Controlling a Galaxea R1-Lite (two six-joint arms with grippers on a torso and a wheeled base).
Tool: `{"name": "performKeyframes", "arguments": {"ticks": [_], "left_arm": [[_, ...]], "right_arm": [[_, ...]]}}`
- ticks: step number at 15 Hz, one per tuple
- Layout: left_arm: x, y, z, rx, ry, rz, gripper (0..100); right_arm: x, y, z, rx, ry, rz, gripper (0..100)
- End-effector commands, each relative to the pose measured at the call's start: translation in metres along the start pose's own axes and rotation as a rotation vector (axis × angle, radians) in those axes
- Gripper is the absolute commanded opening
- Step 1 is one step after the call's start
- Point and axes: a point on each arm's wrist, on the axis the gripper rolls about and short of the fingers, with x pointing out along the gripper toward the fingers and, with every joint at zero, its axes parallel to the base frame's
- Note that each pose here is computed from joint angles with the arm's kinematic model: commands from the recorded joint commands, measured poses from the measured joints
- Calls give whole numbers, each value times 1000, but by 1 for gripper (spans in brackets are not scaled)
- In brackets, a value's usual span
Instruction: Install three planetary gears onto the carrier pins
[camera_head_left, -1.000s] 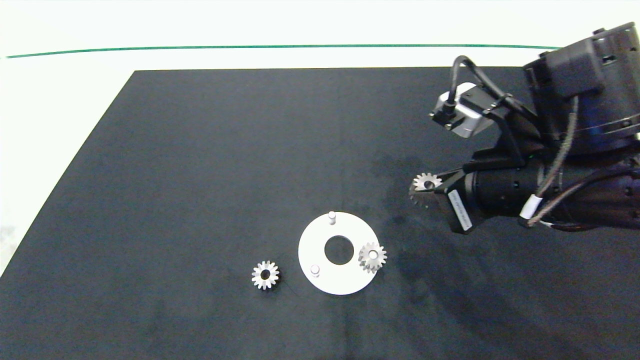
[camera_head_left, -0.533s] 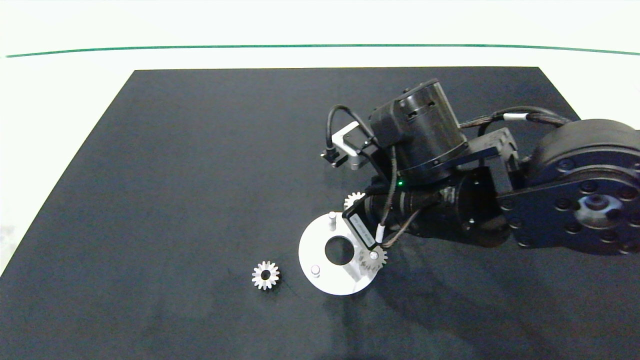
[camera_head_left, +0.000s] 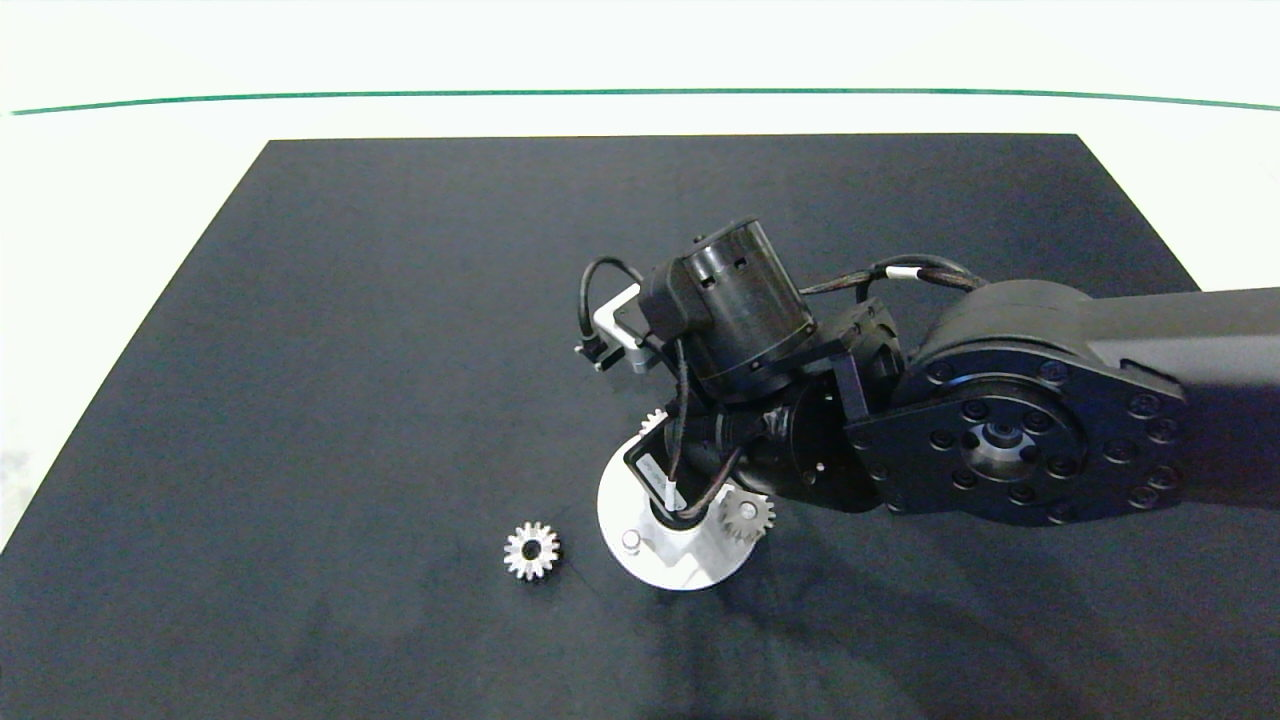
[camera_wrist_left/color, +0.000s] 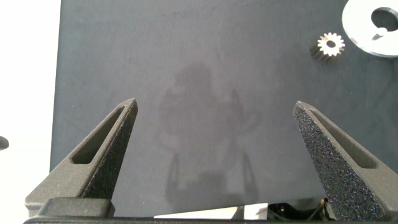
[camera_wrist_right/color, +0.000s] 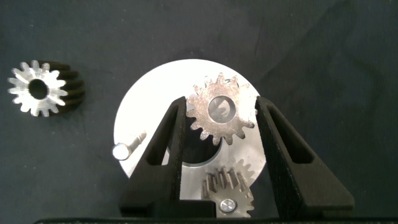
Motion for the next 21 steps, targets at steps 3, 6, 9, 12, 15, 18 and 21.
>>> {"name": "performKeyframes", "arguments": {"ticks": [3,6,9,12,15,18,21], "left_arm": [[-1,0,3,-1,-7,1,100],[-2,1,4,-1,-12,2,100],[-2,1,4,-1,-12,2,100],[-2,1,4,-1,-10,2,100],[-2,1,4,-1,-10,2,100],[-2,1,4,0,-9,0,100],[-2,0,4,-1,-9,1,100]], "right_arm": [[2,-5,1,6,-1,-12,16],[2,-6,2,11,-5,-15,16],[1,-7,6,17,-19,-17,16],[4,-6,5,16,-12,-17,16],[9,-5,4,15,-3,-16,16],[9,-4,4,16,-3,-16,16],[9,-5,4,17,-3,-17,16]]}}
